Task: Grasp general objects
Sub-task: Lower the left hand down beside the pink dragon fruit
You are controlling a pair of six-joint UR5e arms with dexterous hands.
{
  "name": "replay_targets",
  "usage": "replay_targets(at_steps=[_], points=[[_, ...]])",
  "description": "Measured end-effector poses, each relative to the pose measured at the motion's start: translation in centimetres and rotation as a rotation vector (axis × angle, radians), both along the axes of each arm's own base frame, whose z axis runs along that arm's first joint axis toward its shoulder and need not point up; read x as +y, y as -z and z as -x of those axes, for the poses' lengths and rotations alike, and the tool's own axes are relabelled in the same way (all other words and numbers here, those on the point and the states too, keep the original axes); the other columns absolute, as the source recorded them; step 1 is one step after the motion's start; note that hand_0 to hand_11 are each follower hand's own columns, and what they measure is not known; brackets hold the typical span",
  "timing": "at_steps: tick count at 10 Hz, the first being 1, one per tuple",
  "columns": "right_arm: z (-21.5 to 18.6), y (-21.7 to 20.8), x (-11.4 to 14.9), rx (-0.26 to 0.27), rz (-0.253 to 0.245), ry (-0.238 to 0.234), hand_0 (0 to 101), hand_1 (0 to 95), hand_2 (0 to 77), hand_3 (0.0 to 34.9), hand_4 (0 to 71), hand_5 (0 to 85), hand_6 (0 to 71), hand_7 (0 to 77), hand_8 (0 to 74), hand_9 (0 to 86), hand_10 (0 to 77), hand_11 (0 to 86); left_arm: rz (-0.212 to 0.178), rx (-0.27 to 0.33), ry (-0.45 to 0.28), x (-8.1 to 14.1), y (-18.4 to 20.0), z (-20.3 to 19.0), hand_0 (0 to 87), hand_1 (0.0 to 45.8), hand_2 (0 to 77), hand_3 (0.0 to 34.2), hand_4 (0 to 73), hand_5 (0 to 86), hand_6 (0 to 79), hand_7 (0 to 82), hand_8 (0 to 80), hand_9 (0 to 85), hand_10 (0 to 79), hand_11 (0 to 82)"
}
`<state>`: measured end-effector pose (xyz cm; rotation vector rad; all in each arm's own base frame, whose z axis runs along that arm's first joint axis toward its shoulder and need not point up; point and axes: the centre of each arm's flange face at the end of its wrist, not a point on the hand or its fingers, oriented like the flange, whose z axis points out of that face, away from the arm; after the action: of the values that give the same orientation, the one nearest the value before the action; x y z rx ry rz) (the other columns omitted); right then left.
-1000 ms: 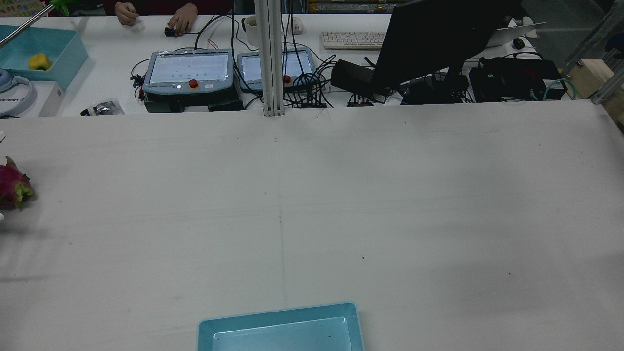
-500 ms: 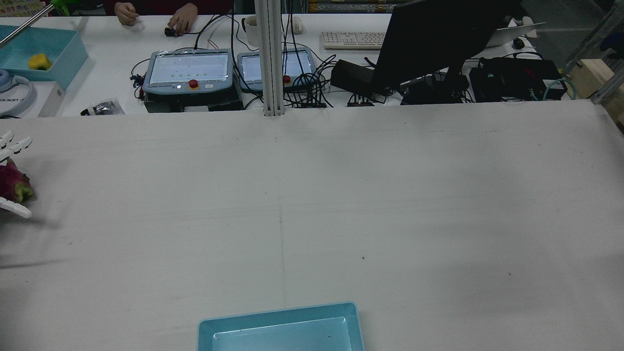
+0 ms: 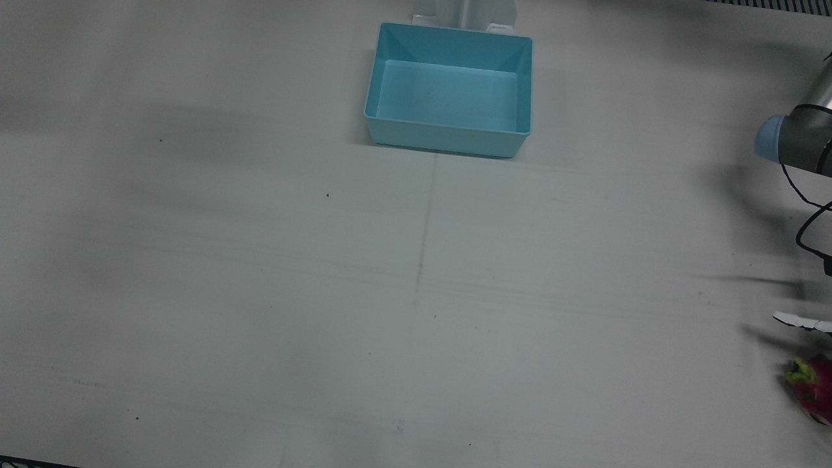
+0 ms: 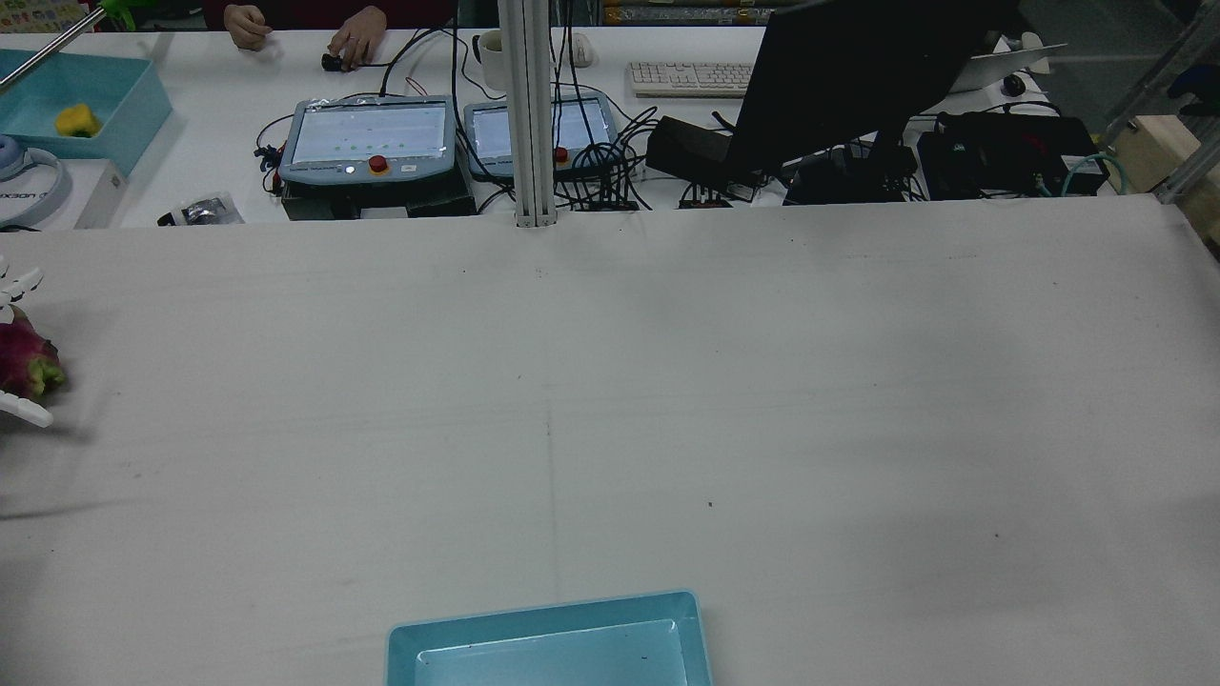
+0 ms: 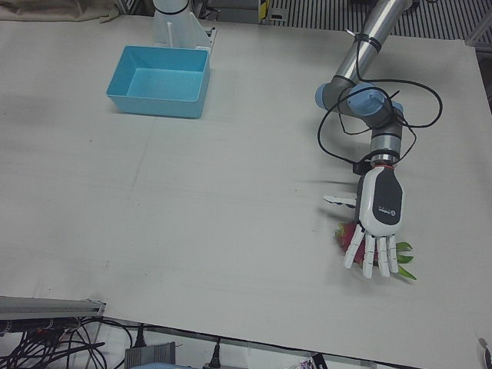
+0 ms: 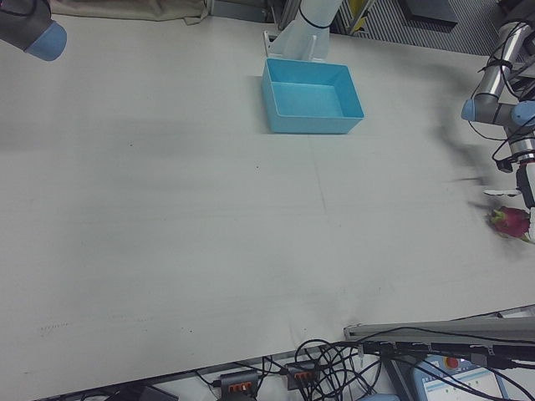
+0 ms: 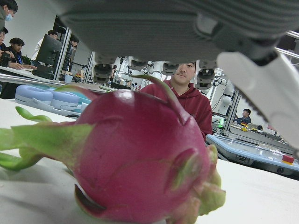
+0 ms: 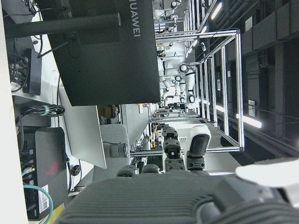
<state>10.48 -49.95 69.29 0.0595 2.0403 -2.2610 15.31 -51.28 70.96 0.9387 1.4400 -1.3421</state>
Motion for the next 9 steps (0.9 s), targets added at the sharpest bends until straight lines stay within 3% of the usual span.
replay_targets(at_steps=[1, 2, 5, 7, 9], points=[[0.0, 0.0, 0.0, 0.000, 0.000, 0.000, 0, 5.4, 1.6, 0.0, 0.0, 74.2, 0.0, 0.0, 0.0, 1.1, 0.0, 0.5, 0.000, -0.012, 0.006, 0.0, -0.1, 0.1, 53.1, 0.0, 1.1, 16.9, 6.5, 2.2, 1.6, 4.9, 1.6, 1.1, 14.2, 0.5], [0.0, 0.0, 0.0, 0.000, 0.000, 0.000, 0, 5.4, 1.6, 0.0, 0.0, 74.2, 0.0, 0.0, 0.0, 1.1, 0.0, 0.5, 0.000, -0.025, 0.009, 0.0, -0.1, 0.1, 54.2, 0.0, 4.9, 10.0, 6.5, 2.2, 1.6, 4.9, 1.6, 1.1, 14.2, 0.5], [0.0, 0.0, 0.0, 0.000, 0.000, 0.000, 0, 5.4, 1.6, 0.0, 0.0, 74.2, 0.0, 0.0, 0.0, 1.1, 0.0, 1.1, -0.003, -0.053, 0.010, -0.4, -0.8, -0.2, 53.7, 0.0, 12.0, 0.2, 6.5, 2.2, 1.6, 4.9, 1.6, 1.1, 14.7, 1.1], [0.0, 0.0, 0.0, 0.000, 0.000, 0.000, 0, 5.4, 1.6, 0.0, 0.0, 74.2, 0.0, 0.0, 0.0, 1.1, 0.0, 0.5, 0.000, -0.060, 0.010, -0.5, -1.5, -0.3, 52.4, 0.0, 19.1, 0.0, 6.5, 2.2, 1.6, 4.4, 1.6, 1.1, 15.3, 0.5], [0.0, 0.0, 0.0, 0.000, 0.000, 0.000, 0, 5.4, 1.6, 0.0, 0.0, 74.2, 0.0, 0.0, 0.0, 1.1, 0.0, 0.5, 0.004, -0.064, 0.010, -0.4, -1.9, -0.3, 51.8, 0.0, 18.5, 0.0, 6.5, 2.2, 1.6, 4.4, 1.6, 1.1, 15.3, 0.5]])
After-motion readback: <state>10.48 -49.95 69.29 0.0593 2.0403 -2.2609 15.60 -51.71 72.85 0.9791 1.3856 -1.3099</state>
